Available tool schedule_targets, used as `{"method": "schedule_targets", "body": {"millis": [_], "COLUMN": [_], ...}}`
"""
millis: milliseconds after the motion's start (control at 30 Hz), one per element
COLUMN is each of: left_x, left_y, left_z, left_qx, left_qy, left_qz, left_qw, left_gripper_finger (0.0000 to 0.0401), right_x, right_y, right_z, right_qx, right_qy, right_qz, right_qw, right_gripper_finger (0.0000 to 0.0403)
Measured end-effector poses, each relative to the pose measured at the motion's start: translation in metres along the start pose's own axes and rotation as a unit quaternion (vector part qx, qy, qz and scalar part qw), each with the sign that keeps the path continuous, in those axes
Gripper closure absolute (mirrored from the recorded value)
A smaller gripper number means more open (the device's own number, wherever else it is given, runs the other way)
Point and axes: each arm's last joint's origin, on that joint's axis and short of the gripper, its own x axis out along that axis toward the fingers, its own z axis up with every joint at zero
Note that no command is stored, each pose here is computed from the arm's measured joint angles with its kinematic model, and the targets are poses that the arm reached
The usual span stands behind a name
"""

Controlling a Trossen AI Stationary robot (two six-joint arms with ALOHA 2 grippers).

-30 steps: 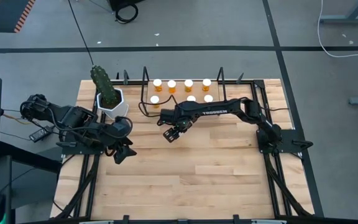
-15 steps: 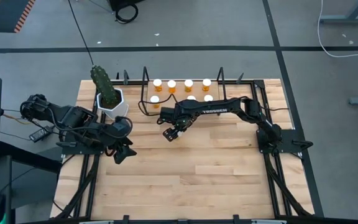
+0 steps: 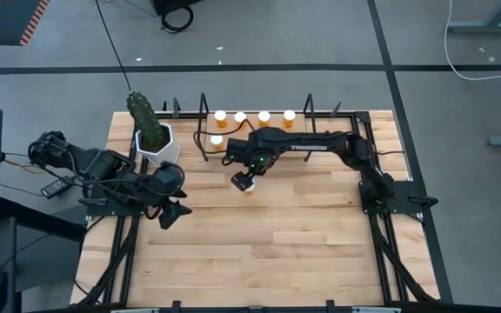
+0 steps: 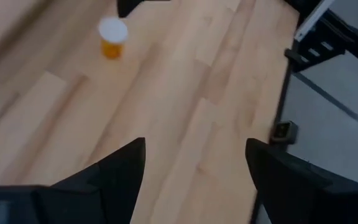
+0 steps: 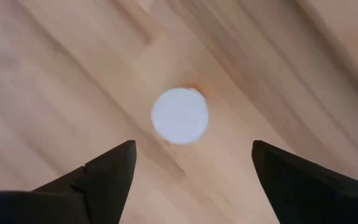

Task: Pick and place medicine bottles onto shelf by color
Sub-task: Put the orange pill bottle on the shelf

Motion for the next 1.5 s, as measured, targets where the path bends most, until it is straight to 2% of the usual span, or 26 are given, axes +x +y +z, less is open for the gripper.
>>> {"method": "schedule_targets", "body": {"millis": [233, 467, 600, 733, 867, 1100, 1333, 1500], "left_x": [0.015, 0.07, 0.112, 0.152, 0.177, 0.206, 0.236, 0.239], "left_y": [-0.004, -0.012, -0.003, 0.017, 0.036, 0.044, 0.052, 0.054], "left_z": [0.009, 0.031, 0.052, 0.068, 0.078, 0.085, 0.079, 0.082], "left_qx": [0.076, 0.147, 0.142, 0.122, 0.129, 0.216, 0.208, 0.219], "left_qy": [-0.029, -0.027, 0.001, 0.044, 0.065, 0.055, 0.08, 0.057], "left_qz": [0.035, 0.061, 0.053, 0.044, 0.058, 0.055, 0.082, 0.129], "left_qw": [0.996, 0.987, 0.989, 0.991, 0.988, 0.973, 0.971, 0.965], "left_gripper_finger": [0.012, 0.012, 0.012, 0.0119, 0.0119, 0.0086, 0.0043, 0.0037], "right_x": [-0.071, -0.147, -0.18, -0.205, -0.22, -0.232, -0.232, -0.232], "right_y": [0.001, -0.007, -0.012, -0.019, -0.026, -0.034, -0.034, -0.034], "right_z": [-0.027, -0.071, -0.097, -0.12, -0.137, -0.151, -0.152, -0.152], "right_qx": [-0.057, -0.09, -0.096, -0.105, -0.112, -0.127, -0.136, -0.144], "right_qy": [-0.061, -0.163, -0.209, -0.248, -0.268, -0.288, -0.286, -0.283], "right_qz": [0.023, 0.017, 0.02, 0.023, 0.015, 0.0, -0.004, -0.009], "right_qw": [0.996, 0.982, 0.973, 0.963, 0.957, 0.949, 0.949, 0.948], "right_gripper_finger": [0.0075, 0.0075, 0.0075, 0.0075, 0.0075, 0.0075, 0.0075, 0.0075]}}
